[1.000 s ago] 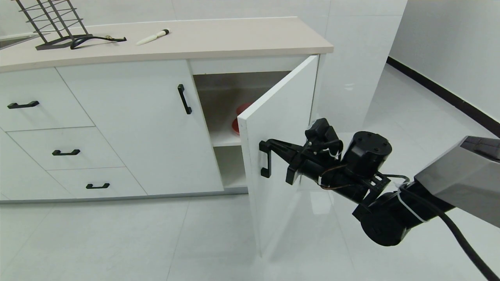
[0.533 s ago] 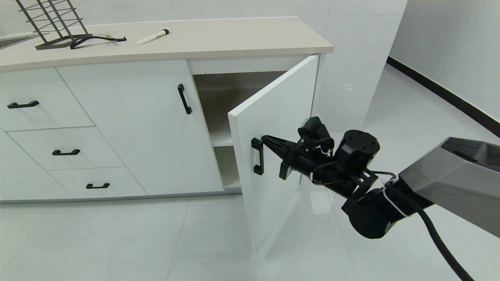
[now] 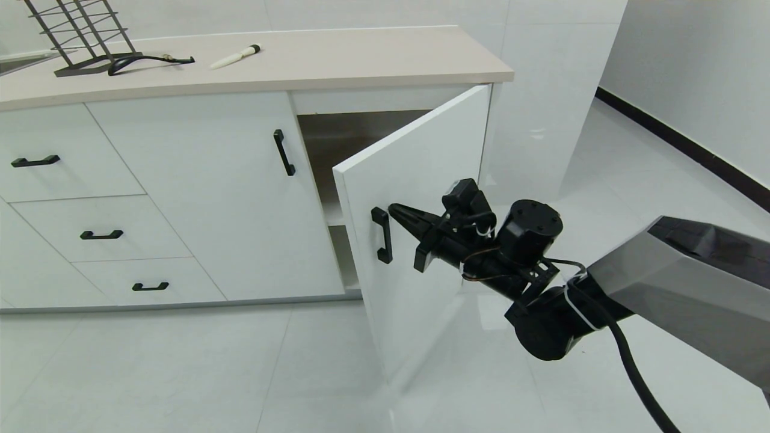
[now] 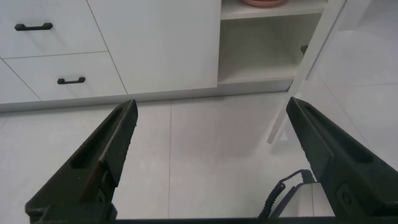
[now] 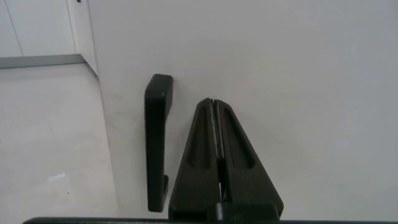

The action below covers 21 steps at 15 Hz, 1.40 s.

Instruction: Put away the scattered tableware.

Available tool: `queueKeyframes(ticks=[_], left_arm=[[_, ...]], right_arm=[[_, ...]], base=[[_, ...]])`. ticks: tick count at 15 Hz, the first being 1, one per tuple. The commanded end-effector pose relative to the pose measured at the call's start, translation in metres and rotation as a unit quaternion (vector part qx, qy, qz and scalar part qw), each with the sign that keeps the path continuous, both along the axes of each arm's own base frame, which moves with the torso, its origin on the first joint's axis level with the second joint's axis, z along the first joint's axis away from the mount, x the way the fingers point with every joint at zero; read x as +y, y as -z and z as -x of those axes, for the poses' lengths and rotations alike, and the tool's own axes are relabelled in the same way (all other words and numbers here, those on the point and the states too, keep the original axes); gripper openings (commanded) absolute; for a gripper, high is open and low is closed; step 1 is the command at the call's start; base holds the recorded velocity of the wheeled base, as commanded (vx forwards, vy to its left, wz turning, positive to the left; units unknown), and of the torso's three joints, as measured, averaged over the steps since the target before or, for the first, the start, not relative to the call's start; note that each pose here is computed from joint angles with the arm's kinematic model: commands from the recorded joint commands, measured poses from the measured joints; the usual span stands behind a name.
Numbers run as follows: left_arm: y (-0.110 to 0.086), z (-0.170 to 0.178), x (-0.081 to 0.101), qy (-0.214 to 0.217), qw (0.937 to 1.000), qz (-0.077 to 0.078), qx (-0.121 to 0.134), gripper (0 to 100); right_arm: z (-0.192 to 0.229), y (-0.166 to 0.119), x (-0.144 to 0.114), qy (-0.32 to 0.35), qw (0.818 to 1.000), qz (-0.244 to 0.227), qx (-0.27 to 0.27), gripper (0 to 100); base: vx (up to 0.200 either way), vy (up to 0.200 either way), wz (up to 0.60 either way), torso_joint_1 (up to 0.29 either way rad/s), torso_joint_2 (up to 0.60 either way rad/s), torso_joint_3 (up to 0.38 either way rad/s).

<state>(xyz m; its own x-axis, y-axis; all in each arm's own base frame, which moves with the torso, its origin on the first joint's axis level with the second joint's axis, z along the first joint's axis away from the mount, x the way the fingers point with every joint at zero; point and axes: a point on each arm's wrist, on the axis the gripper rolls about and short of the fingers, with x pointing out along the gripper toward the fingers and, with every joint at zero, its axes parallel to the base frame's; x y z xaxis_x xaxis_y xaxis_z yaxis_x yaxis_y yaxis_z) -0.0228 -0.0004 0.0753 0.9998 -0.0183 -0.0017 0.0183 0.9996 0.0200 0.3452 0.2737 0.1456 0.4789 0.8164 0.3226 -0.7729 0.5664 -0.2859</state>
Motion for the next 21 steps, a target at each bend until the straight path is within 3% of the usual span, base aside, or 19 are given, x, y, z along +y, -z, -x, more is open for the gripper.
queueKeyframes(ticks=[1, 11, 17, 21], left_arm=[[0.000, 0.000, 0.000, 0.000, 1.0000, 0.000, 0.000, 100], [0.000, 0.000, 0.000, 0.000, 1.0000, 0.000, 0.000, 100], [0.000, 0.000, 0.000, 0.000, 1.0000, 0.000, 0.000, 100], [0.000, 0.000, 0.000, 0.000, 1.0000, 0.001, 0.000, 100]], right_arm=[[-0.001, 0.006, 0.007, -0.006, 1.000, 0.002, 0.001, 0], [-0.007, 0.022, 0.015, -0.009, 1.000, 0.008, 0.010, 0], [0.029, -0.015, 0.004, -0.025, 1.000, -0.001, -0.002, 0], [0.064, -0.037, -0.025, -0.026, 1.000, 0.005, 0.005, 0]], base=[[0.000, 0.000, 0.00, 0.000, 0.00, 0.000], [0.000, 0.000, 0.00, 0.000, 0.00, 0.000], [0.000, 0.000, 0.00, 0.000, 0.00, 0.000], [0.000, 0.000, 0.00, 0.000, 0.00, 0.000]])
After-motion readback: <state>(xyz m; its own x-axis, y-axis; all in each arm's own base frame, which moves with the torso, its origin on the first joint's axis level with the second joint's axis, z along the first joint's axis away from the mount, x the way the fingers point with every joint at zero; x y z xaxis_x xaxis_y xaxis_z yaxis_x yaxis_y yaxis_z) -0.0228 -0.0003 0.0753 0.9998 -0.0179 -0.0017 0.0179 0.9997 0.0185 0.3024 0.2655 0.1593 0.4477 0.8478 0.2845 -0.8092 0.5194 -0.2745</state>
